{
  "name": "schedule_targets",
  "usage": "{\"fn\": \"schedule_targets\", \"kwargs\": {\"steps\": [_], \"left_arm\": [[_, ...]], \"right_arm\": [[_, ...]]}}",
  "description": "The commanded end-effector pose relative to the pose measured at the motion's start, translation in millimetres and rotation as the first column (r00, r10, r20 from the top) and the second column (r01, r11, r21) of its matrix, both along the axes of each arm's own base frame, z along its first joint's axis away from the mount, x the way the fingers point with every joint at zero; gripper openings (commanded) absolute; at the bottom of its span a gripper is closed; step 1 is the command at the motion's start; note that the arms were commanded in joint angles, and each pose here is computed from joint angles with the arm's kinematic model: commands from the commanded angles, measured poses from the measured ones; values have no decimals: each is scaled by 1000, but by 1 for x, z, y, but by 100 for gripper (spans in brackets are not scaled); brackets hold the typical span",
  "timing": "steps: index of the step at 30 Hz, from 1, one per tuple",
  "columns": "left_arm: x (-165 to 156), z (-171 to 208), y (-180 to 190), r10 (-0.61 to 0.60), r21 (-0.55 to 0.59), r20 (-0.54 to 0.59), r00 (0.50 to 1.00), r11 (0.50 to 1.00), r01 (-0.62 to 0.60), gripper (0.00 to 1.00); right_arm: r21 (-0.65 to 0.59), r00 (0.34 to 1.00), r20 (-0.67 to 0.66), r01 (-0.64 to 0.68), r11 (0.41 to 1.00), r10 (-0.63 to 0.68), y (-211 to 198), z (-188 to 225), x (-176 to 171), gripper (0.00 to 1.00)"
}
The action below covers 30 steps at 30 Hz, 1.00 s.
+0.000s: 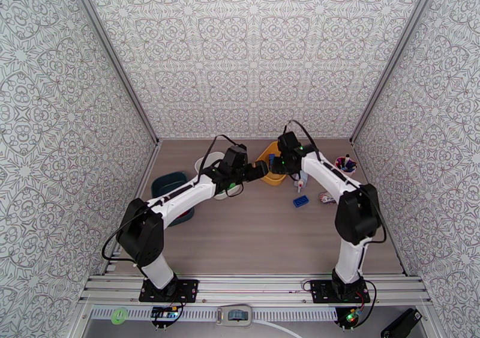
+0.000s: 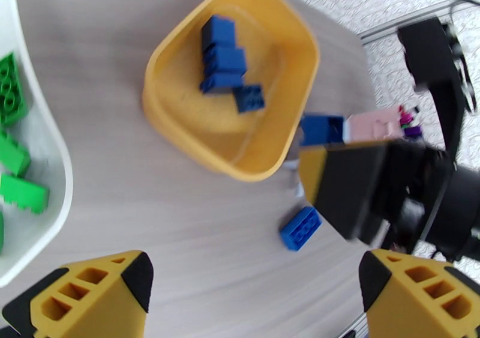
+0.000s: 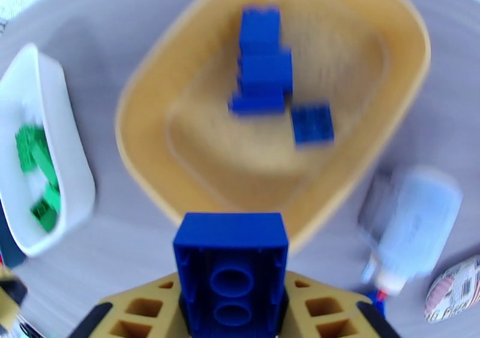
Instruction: Sort the legos into containers by color
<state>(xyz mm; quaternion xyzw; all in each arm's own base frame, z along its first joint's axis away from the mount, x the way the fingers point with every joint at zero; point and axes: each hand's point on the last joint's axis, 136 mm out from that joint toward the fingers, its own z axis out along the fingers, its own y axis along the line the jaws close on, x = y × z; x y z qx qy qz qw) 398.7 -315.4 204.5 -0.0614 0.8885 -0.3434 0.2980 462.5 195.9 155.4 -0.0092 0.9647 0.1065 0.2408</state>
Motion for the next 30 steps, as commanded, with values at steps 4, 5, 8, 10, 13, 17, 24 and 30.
{"fn": "schedule_targets", "kwargs": {"steps": [4,5,8,10,13,17,24,30], "left_arm": [[2,3,5,-7,30,4,1000,1000,6,97],[1,0,7,-5,37,0,1000,999,5,96],[-5,-6,11,-1,53,-5,1000,999,1,96],[-9,-10,14,5,65,-6,1000,998,-5,96],[-17,-13,17,7,78,-4,1000,997,-6,96],[-28,-18,19,4,89,-2,1000,996,-4,96],[-43,-27,23,8,74,-12,1000,997,-7,96],[-52,-31,26,10,63,-15,1000,998,-9,96]], "right_arm": [[-24,998,-60,25,999,-27,-7,-3,11,59],[-23,998,-58,28,999,-29,-8,-2,11,61],[-17,998,-59,32,999,-33,-9,0,4,63],[-10,997,-58,43,999,-43,-13,0,-4,66],[9,997,-53,62,998,-61,-19,0,-21,70],[26,993,-66,96,995,-94,-30,-9,-49,73],[13,977,-99,189,982,-187,-54,-37,-94,71],[-10,944,-120,307,952,-306,-75,-62,-113,70]]}}
